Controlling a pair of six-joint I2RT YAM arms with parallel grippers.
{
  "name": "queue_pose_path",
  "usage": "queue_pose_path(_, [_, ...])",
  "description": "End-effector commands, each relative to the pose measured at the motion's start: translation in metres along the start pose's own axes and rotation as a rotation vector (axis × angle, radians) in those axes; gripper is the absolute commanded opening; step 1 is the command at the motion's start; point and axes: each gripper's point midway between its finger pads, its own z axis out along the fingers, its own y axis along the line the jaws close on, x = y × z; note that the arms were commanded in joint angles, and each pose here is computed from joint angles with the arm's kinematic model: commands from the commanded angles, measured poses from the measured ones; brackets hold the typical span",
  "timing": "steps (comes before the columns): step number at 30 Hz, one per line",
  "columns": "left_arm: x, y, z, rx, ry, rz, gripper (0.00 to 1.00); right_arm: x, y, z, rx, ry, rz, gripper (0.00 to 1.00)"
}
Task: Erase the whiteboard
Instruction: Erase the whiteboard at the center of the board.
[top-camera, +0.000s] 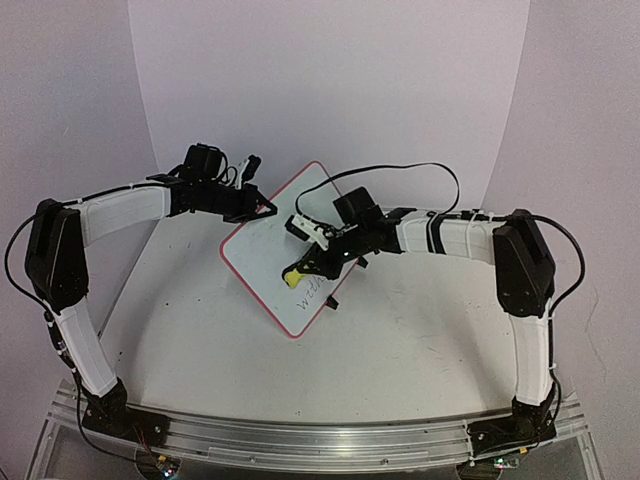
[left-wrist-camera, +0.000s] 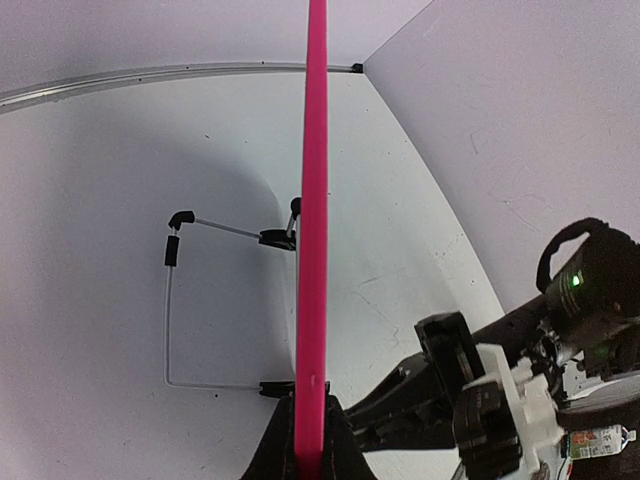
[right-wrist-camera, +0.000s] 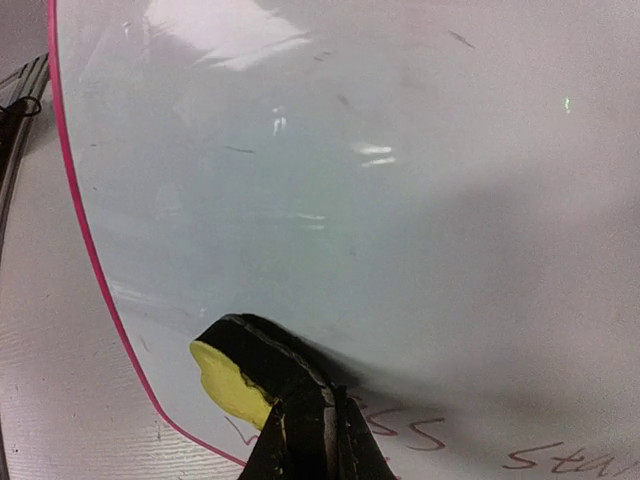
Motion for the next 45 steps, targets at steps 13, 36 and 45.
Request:
queue_pose_path(13, [0.064,-0.039,0.017,0.145,0.233,-0.078,0.0,0.028,-0.074,-0.011,0.145,-0.046,0.122,0.0])
queue_pose_path(36, [0.058,-0.034,0.027,0.138,0.232,-0.087,0.0,0.009,0.019,0.033,0.019,0.025,-0.049,0.0])
queue_pose_path(45, [0.06,-0.034,0.025,0.136,0.233,-0.081,0.0,0.018,-0.065,-0.004,0.232,0.011,0.07,0.0])
